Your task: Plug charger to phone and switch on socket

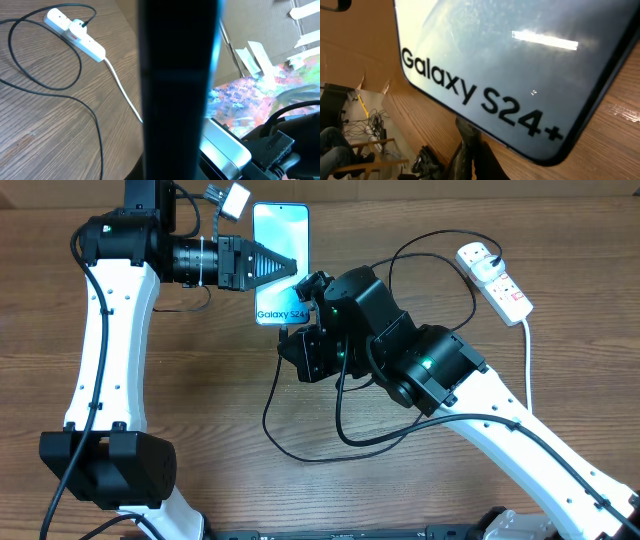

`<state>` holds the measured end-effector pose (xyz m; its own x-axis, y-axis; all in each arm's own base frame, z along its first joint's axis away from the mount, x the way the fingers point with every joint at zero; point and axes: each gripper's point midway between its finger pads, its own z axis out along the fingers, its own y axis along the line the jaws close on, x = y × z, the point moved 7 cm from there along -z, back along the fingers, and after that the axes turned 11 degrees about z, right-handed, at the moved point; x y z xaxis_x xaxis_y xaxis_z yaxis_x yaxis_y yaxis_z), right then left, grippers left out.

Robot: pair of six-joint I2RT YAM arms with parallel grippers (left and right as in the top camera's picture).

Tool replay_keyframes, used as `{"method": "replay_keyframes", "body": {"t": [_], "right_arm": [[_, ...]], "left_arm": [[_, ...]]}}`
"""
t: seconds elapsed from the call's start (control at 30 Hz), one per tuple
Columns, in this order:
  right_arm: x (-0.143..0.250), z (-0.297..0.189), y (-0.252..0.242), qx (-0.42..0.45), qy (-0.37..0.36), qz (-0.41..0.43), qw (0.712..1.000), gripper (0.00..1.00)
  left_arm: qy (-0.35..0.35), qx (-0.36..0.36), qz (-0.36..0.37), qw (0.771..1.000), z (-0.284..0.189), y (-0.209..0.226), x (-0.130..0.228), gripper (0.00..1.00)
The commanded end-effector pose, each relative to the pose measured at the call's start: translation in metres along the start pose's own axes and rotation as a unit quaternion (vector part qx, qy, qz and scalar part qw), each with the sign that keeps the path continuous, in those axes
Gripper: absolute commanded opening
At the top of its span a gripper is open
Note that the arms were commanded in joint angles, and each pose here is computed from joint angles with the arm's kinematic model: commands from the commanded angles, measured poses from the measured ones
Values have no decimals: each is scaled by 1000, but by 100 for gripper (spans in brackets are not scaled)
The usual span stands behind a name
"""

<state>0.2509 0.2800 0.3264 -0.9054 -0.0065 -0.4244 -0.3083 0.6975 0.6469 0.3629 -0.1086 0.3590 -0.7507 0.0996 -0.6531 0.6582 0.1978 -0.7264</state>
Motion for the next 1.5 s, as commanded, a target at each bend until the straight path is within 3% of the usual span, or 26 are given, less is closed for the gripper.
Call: {"method": "replay_keyframes", "body": {"t": [0.0, 1.2, 1.33, 1.47], "right_arm": [[-8, -16, 7, -7, -29, -10, 1000, 4], [-5, -16, 4, 0, -22, -6, 1000, 5], [-6, -16, -1, 24, -30, 7, 999, 17], [-6, -16, -10, 55, -39, 31, 997, 31]], "left_arm": [[-14, 33, 23, 999, -1, -10, -4, 4], [-14, 23, 59, 998, -2, -7, -5, 4], [13, -55, 39, 998, -4, 9, -1, 4], [57, -215, -35, 974, -13, 40, 10, 4]]}}
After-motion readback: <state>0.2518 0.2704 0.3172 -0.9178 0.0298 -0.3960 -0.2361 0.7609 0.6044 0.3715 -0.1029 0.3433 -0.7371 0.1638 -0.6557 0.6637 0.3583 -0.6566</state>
